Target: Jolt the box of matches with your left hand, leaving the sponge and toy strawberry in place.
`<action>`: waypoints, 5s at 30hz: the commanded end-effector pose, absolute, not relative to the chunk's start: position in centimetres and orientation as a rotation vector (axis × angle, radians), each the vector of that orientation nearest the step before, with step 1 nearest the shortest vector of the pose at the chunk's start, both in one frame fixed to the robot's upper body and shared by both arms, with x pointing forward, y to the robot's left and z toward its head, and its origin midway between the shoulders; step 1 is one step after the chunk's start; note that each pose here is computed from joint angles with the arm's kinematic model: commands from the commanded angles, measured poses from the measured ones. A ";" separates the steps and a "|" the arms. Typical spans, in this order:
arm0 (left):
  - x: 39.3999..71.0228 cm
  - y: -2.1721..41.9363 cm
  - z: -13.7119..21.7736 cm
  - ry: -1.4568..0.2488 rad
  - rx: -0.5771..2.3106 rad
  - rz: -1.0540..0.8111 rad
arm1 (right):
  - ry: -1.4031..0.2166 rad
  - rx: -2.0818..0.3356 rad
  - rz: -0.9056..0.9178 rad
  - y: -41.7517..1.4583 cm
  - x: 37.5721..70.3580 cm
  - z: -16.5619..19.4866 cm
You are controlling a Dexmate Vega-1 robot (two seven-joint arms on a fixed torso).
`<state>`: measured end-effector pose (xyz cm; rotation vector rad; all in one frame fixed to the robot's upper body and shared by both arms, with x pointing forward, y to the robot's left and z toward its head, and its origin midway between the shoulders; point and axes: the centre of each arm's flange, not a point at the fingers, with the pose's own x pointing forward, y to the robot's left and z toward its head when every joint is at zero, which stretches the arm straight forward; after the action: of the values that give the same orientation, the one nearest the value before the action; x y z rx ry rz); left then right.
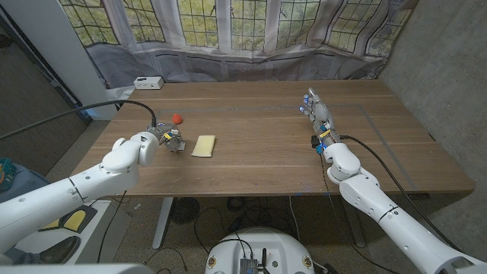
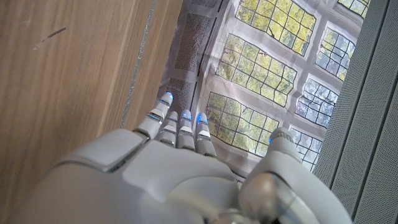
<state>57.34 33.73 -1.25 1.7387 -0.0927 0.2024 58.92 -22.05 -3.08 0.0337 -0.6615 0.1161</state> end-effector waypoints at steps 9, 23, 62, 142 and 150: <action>57.3 33.5 -0.8 -0.100 1.756 0.207 | -0.669 0.032 0.115 -22.1 58.7 -2.9; 56.9 34.0 -0.5 -0.122 1.731 0.174 | -0.672 0.035 0.107 -22.0 58.3 -3.1; 53.8 35.6 0.0 -0.469 1.275 0.231 | -0.719 0.049 0.117 -21.6 57.1 -3.2; 61.9 29.9 1.9 -0.736 0.056 -0.239 | -0.765 -0.021 0.143 -24.4 59.4 -1.3; 62.2 29.9 1.1 -0.717 0.020 -0.245 | -0.756 -0.014 0.134 -24.5 59.6 -1.7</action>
<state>61.48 29.99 2.42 0.0659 -0.7558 -0.2545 59.19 -24.35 -1.36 -0.0182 -0.7702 0.1405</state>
